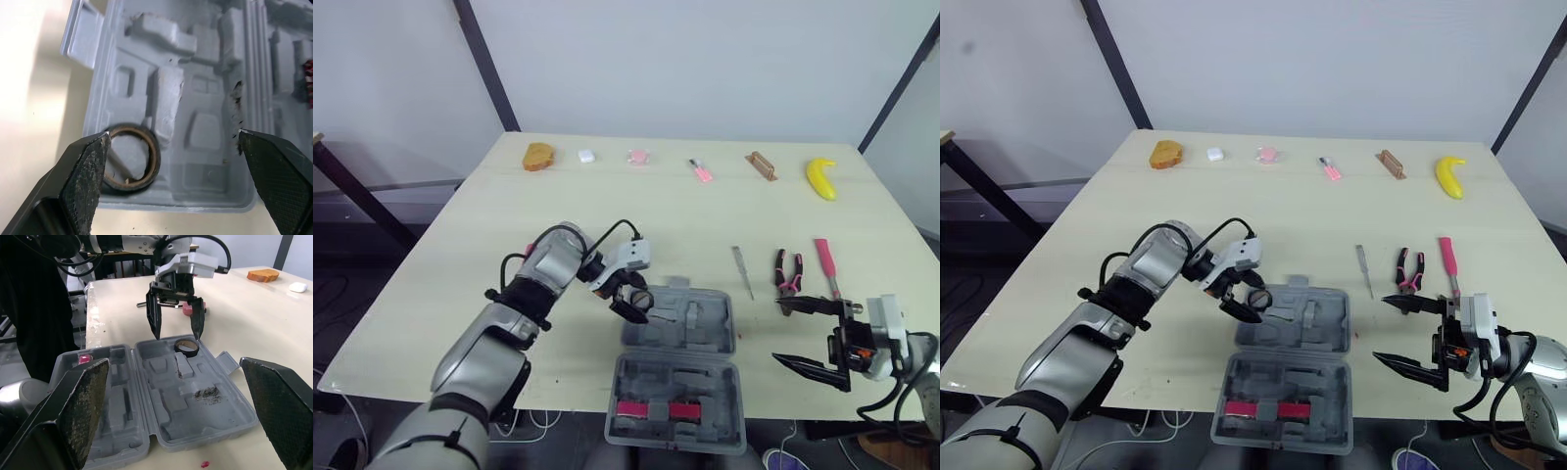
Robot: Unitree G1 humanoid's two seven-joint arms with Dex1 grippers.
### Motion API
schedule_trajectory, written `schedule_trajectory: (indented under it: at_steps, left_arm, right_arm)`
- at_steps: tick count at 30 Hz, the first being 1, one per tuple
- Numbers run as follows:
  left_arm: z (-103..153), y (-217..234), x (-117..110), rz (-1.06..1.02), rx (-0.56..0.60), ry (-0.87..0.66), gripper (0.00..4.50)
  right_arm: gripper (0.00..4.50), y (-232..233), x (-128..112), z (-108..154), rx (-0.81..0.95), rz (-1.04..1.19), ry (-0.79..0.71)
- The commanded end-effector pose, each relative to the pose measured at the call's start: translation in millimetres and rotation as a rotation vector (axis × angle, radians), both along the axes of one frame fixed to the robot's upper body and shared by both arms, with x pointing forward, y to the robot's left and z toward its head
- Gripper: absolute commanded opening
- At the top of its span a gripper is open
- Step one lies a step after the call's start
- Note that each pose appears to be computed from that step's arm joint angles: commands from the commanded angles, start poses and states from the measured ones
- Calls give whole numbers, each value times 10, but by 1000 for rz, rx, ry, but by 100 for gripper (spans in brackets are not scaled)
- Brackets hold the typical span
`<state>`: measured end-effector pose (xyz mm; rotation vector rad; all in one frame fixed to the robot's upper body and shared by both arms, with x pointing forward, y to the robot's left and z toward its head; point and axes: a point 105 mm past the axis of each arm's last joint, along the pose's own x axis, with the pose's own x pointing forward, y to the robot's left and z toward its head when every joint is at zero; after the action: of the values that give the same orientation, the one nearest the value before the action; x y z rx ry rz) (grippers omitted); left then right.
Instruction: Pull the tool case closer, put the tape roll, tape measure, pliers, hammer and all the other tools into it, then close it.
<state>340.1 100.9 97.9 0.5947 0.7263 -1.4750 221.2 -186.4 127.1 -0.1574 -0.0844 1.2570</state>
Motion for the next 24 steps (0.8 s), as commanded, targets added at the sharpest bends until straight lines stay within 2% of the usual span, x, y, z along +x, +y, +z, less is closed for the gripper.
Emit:
schedule_trajectory:
  at_steps: [1, 3, 6, 12, 16, 17, 19, 24]
  left_arm:
    - [195, -40, -33, -12, -93, -14, 444]
    - [296, -36, -45, -4, -160, -27, 444]
    - [450, 13, -32, 24, -324, -90, 444]
    - [381, 198, -100, 83, -439, -94, 444]
    - [329, 251, -110, 105, -490, -119, 323]
    - [321, 244, -98, 105, -499, -134, 265]
    - [297, 216, -77, 95, -517, -155, 177]
    - [253, 188, -19, 76, -539, -194, 177]
  right_arm:
    - [450, -4, 0, 76, 9, -4, -41]
    - [450, 2, -8, 58, 12, -5, -39]
    - [450, 12, -7, 36, 19, -16, -42]
    - [450, 40, -7, 27, 32, -33, -55]
    - [450, 46, -8, 10, 38, -47, -59]
    - [450, 48, -5, 5, 41, -51, -59]
    - [450, 61, 7, -16, 41, -57, -63]
    - [450, 82, 15, -15, 48, -70, -77]
